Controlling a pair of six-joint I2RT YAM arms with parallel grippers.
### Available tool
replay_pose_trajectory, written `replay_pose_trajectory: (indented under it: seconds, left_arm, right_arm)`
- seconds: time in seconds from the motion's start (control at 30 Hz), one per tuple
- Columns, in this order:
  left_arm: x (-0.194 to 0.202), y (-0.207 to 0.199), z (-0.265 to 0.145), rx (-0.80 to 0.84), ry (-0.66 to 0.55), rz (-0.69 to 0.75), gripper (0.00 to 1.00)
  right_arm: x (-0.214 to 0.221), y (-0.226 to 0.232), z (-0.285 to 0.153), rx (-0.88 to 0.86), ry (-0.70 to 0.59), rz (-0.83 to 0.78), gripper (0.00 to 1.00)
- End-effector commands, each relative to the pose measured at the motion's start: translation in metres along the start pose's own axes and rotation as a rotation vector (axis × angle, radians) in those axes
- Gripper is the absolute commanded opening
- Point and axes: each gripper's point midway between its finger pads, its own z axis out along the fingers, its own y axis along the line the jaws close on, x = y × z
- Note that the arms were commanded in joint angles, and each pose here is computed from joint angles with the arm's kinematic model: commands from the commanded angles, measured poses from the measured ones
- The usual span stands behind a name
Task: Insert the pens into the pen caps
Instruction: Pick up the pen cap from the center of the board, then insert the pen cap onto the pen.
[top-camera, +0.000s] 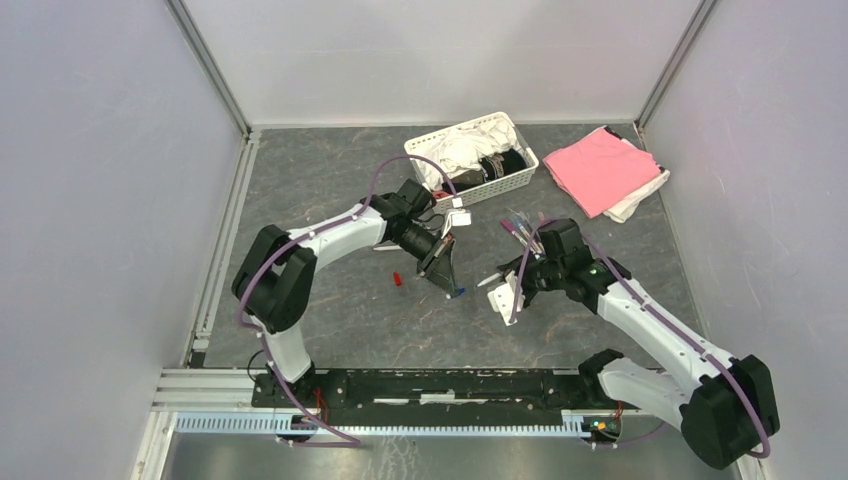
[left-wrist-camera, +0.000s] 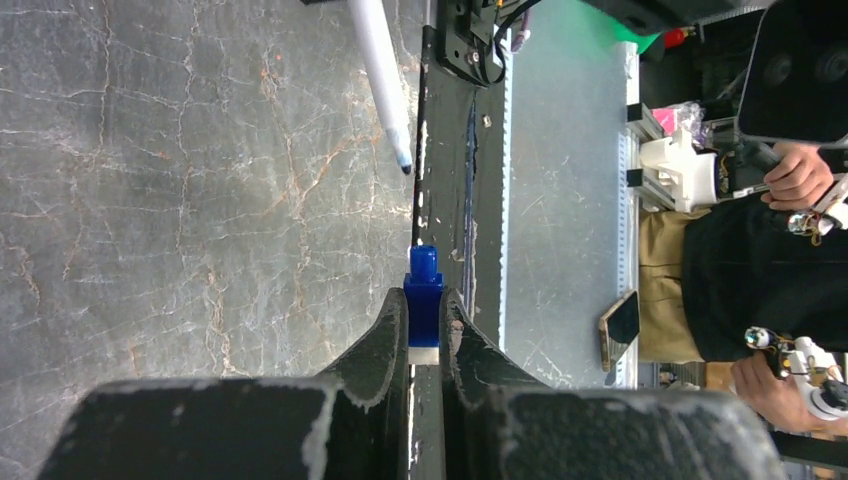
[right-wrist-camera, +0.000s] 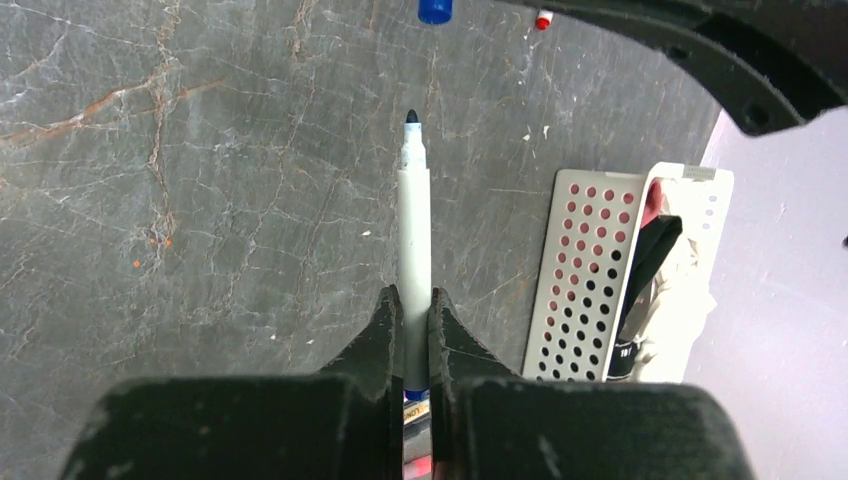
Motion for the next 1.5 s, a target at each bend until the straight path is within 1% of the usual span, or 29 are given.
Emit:
replay_pose_trajectory:
  seconds: [0.0, 0.2, 0.77, 1.2, 1.37, 1.47]
  left_arm:
    - [-0.014, -0.015, 0.0, 0.073, -0.02, -0.045, 0.02]
    - [-0.012, -0.015, 0.001, 0.076, -0.02, -0.069, 0.02]
    - [-0.014, -0.007, 0.004, 0.057, -0.024, -0.087, 0.02]
    - [-0.019, -0.008, 0.003, 0.044, -0.051, -0.093, 0.02]
    - [-0.026, -0.003, 0.004, 0.009, -0.08, -0.179, 0.02]
    - [-0.032, -0.002, 0.005, -0.005, -0.112, -0.224, 0.02]
  right_arm:
    - [-0.01, -0.016, 0.002, 0.038, 0.0, -0.175, 0.0]
    - [-0.014, -0.025, 0.005, 0.057, 0.013, -0.168, 0.0]
    - [-0.028, -0.025, 0.008, 0.051, -0.022, -0.161, 0.0]
    - [-0.035, -0.024, 0.011, 0.053, -0.036, -0.15, 0.0]
    - [-0.036, -0.023, 0.014, 0.059, -0.035, -0.127, 0.0]
    - [-0.037, -0.021, 0.016, 0.065, -0.045, -0.074, 0.0]
